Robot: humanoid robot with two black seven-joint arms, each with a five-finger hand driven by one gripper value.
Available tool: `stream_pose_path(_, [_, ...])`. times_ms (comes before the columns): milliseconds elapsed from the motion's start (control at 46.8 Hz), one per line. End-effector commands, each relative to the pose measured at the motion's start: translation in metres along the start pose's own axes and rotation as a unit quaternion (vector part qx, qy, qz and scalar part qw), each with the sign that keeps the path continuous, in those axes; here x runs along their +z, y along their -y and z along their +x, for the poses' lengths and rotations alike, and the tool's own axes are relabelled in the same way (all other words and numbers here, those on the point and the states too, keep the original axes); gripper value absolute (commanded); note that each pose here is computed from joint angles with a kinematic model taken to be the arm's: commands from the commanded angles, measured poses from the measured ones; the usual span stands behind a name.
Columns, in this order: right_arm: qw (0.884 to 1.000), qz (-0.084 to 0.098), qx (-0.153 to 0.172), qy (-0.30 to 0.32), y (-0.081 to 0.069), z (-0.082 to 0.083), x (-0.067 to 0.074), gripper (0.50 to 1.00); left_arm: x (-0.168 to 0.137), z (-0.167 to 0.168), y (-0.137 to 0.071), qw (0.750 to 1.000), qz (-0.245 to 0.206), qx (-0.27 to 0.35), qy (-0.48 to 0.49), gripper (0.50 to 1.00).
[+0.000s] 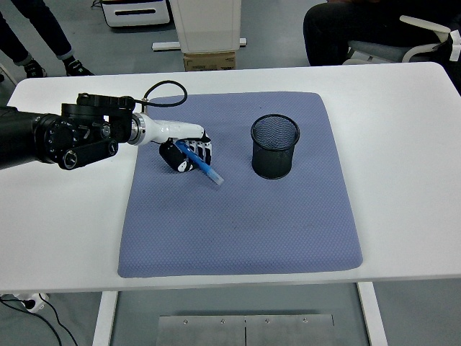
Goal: Left hand places marker in pen holder
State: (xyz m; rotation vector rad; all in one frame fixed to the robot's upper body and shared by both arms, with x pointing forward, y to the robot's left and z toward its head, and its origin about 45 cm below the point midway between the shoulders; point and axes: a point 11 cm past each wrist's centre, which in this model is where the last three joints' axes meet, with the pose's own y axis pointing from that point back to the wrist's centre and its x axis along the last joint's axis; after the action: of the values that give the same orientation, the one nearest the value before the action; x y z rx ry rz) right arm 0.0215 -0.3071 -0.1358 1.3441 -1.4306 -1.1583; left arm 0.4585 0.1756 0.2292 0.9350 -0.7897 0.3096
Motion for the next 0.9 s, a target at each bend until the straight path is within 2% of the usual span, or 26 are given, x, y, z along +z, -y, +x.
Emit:
stream_pose_path(0, [1.0, 0.0, 0.0, 0.0, 0.0, 0.0, 0.0, 1.0, 0.001, 0.002, 0.0, 1.0, -0.002, 0.004, -0.002, 0.5])
stream_pose_path(641, [1.0, 0.0, 0.0, 0.0, 0.0, 0.0, 0.0, 1.0, 0.008, 0.02, -0.002, 0.996, -0.021, 0.047, -0.07, 0.5])
stream_pose_path(876, [1.0, 0.0, 0.001, 0.0, 0.0, 0.0, 0.0, 1.0, 0.012, 0.055, -0.018, 0.994, -0.027, 0.085, -0.066, 0.5])
